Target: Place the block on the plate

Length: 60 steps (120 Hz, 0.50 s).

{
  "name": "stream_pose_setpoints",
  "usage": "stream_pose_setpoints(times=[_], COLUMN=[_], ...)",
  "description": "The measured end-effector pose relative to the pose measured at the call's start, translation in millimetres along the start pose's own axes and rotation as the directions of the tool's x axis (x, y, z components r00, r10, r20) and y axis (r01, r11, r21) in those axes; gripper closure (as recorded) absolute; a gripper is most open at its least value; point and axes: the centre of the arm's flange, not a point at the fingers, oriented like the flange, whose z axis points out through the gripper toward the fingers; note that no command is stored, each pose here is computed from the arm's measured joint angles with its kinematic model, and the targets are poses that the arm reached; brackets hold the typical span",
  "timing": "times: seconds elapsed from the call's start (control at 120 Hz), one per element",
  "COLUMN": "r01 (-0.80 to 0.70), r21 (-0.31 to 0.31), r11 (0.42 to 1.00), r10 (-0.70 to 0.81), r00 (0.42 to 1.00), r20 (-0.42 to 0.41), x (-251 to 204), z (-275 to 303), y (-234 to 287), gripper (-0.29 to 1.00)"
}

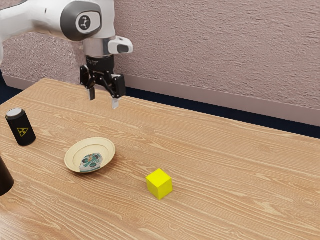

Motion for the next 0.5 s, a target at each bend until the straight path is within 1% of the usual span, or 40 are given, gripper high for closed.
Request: stream_pose_setpoints(times=[0.083,0.192,0.3,0.333,0.425,0.5], r01=[0.004,0.014,-0.023,-0.042,-0.092,-0.124], r21=[-0.001,-0.003,-0.009,-0.013,-0.031,-0.044], r11=[1.0,1.0,1.0,0.999,0.995,0.991], r10=[-0.004,-0.014,0.022,0.042,0.093,0.125], r00=[1.0,1.0,1.0,0.999,0.995,0.992], r20=[-0.004,-0.012,-0.017,-0.012,0.03,0.011], x=[1.4,13.8,29.5,32.6,31.8,32.9], z=[0.3,10.2,27.4,36.9,91.3,108.8], y=[-7.6,-16.5,-4.5,3.5,21.6,31.8], gripper=[0.0,0.0,0.0,0.0,0.0,0.0])
